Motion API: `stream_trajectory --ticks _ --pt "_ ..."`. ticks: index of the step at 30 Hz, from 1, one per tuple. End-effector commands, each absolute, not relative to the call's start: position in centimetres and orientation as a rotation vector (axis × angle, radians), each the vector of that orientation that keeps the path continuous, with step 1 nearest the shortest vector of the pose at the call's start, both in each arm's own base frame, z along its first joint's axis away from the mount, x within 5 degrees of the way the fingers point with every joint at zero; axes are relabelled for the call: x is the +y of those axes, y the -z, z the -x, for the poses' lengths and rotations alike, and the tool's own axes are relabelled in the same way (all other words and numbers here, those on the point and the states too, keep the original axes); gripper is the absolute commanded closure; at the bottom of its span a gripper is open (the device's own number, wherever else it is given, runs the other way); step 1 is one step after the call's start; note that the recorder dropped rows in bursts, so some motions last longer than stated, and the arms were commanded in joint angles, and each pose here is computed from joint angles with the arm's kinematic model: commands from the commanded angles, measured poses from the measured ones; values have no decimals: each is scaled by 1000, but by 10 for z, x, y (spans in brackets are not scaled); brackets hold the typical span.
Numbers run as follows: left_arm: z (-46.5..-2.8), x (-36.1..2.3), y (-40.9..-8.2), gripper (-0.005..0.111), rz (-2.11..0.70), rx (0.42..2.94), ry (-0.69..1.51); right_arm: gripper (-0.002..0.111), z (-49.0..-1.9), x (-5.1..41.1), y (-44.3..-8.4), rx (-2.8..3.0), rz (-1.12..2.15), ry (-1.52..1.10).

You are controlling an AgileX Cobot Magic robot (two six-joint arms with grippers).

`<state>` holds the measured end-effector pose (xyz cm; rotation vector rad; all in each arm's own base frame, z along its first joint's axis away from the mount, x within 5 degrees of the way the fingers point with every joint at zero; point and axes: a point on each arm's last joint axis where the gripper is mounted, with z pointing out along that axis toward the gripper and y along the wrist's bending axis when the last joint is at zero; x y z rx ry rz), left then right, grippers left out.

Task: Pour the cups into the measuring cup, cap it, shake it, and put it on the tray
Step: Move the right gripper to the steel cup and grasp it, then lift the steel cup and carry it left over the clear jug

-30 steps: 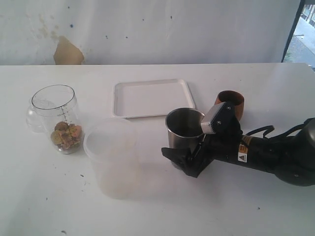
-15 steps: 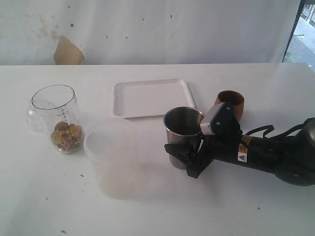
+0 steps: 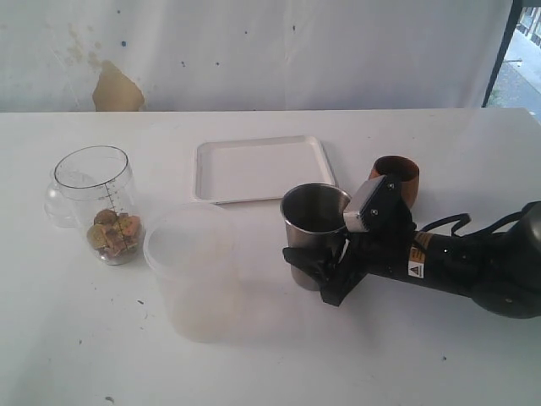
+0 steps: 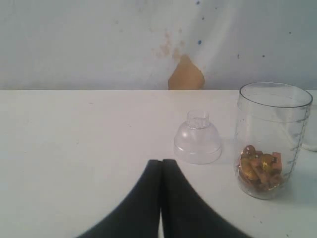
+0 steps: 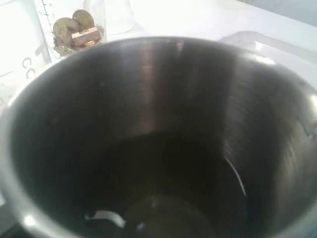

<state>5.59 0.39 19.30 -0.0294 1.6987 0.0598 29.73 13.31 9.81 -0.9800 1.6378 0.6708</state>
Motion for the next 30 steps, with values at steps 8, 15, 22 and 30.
stream_trajectory --ticks 8,15,22,30 --pt "-56 4 -195 107 32 1685 -56 108 -298 134 -125 1549 981 -642" --pt "-56 4 -195 107 32 1685 -56 108 -300 133 -147 1514 924 -640" --pt "-56 4 -195 107 32 1685 -56 108 -317 135 -171 1557 819 -686" --pt "-56 4 -195 107 32 1685 -56 108 -333 158 -204 1591 835 -663"
